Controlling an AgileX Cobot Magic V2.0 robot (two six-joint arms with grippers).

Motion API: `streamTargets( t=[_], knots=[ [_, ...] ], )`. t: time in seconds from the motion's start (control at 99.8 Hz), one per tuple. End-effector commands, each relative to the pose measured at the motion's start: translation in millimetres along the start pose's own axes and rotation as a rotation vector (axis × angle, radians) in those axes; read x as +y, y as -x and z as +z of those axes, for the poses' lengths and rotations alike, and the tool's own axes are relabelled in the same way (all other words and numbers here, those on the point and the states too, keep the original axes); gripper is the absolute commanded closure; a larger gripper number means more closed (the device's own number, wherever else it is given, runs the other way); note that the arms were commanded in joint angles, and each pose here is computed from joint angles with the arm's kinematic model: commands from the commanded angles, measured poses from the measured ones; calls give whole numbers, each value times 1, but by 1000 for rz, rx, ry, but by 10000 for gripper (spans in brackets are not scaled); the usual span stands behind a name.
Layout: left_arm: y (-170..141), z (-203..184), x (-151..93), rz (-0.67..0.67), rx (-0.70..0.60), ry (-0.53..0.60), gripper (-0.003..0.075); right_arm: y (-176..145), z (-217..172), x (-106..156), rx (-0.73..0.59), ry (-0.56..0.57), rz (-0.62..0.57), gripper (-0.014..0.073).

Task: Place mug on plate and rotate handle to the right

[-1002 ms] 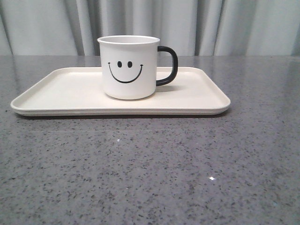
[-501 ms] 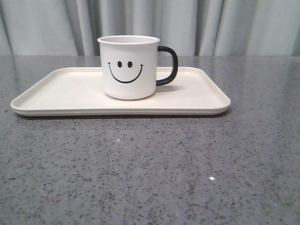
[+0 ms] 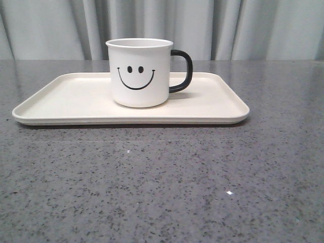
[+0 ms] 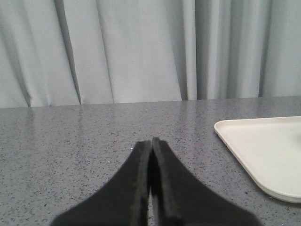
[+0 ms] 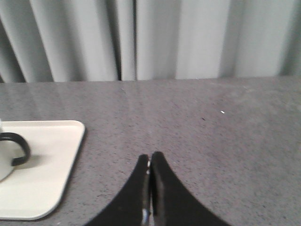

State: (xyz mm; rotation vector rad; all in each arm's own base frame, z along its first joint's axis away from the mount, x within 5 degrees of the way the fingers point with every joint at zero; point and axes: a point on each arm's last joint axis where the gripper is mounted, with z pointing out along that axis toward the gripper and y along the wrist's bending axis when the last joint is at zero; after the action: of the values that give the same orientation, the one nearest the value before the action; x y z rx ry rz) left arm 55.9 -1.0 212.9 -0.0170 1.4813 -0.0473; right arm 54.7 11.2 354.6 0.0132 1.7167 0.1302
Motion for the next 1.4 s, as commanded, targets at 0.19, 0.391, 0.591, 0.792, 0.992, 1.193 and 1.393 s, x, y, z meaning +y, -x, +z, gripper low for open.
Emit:
streamTargets(
  t=[0.19, 0.391, 0.591, 0.792, 0.992, 1.193, 1.393],
  knots=[
    [6, -3, -1, -4, -102, -10, 740, -30, -30, 2, -172, 164, -134, 653],
    [6, -3, -1, -4, -102, -10, 740, -86, -12, -6, -193, 150, -149, 653],
    [6, -3, -1, -4, -102, -10, 740, -123, 11, -12, -201, 112, -133, 653],
    [6, -3, -1, -4, -102, -10, 740, -144, 20, -17, -270, 74, -124, 653],
    [6, -3, -1, -4, -102, -10, 740, -144, 20, -17, -267, 68, -187, 653],
    [6, -3, -1, -4, -102, -10, 740, -144, 20, -17, -267, 68, -187, 653],
    [6, -3, -1, -4, -102, -10, 740, -145, 20, -17, -255, 72, -178, 653]
  ],
)
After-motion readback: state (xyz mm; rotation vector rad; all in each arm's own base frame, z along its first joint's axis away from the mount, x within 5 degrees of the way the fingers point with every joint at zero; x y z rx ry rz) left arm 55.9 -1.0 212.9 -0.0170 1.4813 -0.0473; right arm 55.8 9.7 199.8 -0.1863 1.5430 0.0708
